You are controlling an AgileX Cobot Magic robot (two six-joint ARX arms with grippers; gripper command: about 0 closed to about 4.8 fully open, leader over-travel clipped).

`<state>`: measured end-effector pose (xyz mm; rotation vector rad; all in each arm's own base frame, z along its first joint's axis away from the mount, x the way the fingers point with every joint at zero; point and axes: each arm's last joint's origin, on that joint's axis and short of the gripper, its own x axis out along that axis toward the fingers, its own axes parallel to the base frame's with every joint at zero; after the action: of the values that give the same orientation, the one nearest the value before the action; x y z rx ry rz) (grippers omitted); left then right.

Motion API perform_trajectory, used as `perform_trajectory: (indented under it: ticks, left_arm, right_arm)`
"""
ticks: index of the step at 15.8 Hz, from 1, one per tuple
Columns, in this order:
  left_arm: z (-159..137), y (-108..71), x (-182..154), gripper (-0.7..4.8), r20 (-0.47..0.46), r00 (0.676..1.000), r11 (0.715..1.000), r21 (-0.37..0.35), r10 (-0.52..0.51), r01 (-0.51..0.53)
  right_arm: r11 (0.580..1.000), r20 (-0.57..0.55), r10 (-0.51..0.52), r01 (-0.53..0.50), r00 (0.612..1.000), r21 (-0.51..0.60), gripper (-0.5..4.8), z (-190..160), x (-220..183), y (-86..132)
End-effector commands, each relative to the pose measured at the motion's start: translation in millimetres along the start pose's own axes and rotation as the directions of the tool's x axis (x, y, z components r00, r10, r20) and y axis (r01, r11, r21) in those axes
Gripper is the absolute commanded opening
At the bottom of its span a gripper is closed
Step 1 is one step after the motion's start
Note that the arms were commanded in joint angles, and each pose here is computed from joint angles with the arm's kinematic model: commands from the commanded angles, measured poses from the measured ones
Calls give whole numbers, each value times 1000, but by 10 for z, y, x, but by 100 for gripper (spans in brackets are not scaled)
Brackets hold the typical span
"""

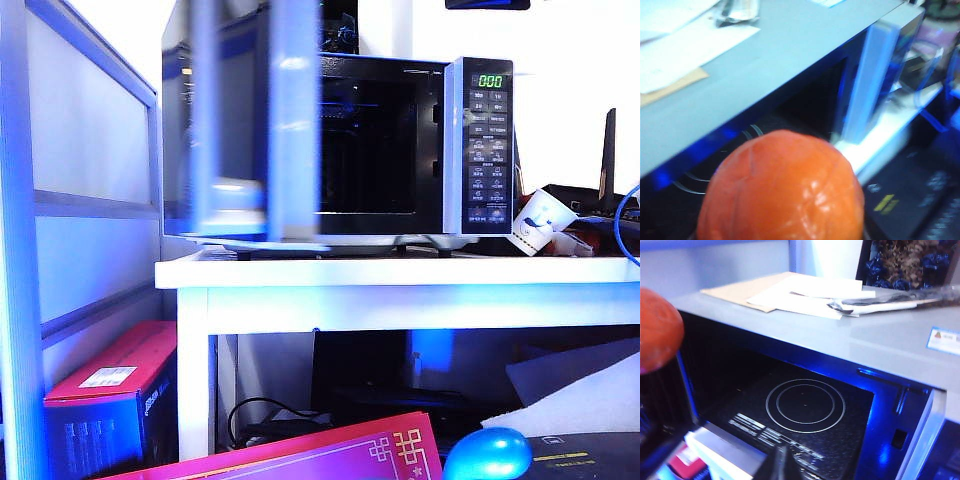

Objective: Open the microwave door, place the orange inside the microwave, then close the microwave door.

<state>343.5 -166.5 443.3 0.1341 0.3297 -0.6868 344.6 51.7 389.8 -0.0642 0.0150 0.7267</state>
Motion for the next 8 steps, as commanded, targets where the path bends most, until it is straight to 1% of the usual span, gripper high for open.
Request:
perform_trajectory:
  ticks: [1,2,4,5,7,8]
  left_arm:
    - [-18,-21,58,191,4,996,994,-65,-93,93]
    - [-40,-23,86,192,-7,994,991,-83,-107,106]
    - [-74,-33,135,192,-17,984,975,-135,-178,175]
    - [-94,-48,159,192,-19,967,952,-182,-253,246]
    - [-113,-59,177,192,-24,952,935,-197,-305,295]
    - [-113,-67,176,192,-21,943,924,-206,-332,321]
  right_arm:
    - [987,15,19,-16,1000,-162,28,28,28,48]
    - [979,21,19,-14,1000,-204,27,36,41,66]
    - [978,27,14,-8,1000,-208,27,41,47,70]
    - [978,25,14,-9,1000,-207,27,40,46,70]
    - [978,27,15,-9,1000,-209,27,43,46,71]
    - [977,33,32,-24,999,-213,27,49,46,75]
